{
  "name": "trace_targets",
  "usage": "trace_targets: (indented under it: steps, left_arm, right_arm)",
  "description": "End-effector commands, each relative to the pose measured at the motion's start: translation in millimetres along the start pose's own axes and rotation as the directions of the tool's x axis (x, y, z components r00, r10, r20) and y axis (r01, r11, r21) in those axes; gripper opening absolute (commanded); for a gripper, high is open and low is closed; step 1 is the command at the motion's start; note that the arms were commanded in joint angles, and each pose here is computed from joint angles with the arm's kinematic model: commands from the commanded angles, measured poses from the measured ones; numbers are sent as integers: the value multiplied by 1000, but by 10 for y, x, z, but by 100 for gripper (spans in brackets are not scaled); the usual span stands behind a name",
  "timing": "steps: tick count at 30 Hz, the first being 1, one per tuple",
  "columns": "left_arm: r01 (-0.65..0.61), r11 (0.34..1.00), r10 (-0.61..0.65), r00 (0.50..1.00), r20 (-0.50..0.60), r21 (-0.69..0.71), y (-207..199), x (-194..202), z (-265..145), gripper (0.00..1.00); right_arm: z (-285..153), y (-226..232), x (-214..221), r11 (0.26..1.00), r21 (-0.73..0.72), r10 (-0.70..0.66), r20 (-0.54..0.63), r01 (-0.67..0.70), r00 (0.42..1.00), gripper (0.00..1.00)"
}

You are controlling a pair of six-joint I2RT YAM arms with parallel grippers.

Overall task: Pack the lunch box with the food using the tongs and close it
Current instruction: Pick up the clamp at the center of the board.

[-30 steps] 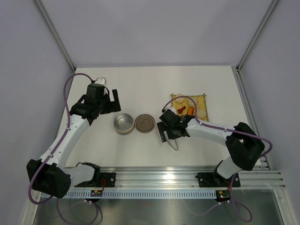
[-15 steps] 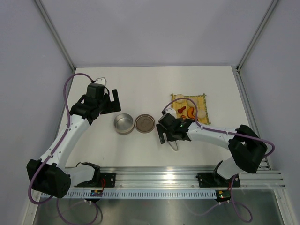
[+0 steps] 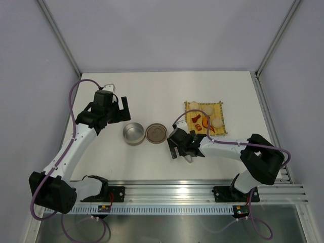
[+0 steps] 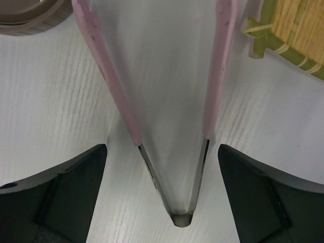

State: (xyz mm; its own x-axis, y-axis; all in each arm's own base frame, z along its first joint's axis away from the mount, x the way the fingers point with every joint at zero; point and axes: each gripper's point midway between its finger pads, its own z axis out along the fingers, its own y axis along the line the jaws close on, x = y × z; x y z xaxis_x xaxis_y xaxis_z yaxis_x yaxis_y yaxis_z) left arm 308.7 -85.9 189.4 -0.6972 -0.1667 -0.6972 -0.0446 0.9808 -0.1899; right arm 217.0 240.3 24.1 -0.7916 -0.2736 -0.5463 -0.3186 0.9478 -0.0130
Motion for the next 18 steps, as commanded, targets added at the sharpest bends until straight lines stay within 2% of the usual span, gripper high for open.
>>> trace_targets:
  steps: [1,11,13,14,17,18]
  left_arm:
    - [-9,1000,9,1000,4,7,-23,-27,-9,99]
    - [-10,1000,10,1000,3,6,-32,-41,2,99]
    - [-9,1000,9,1000,3,5,-27,-43,3,99]
    - [-10,1000,10,1000,0,5,-30,-35,6,99]
    - [-9,1000,9,1000,2,2,-27,-44,-4,99]
    - [-7,1000,7,1000,4,1,-20,-49,-7,99]
  right_arm:
    - [98,-35,-66,999,27,18,61,-20,998,99]
    - [232,-16,17,999,-6,43,100,-42,994,99]
    - [278,-40,51,999,12,36,93,-38,995,93]
    - [284,-46,55,999,16,36,91,-38,995,83]
    - [269,-66,46,999,25,44,96,-46,994,70]
    - [253,-80,34,998,30,47,102,-50,994,62]
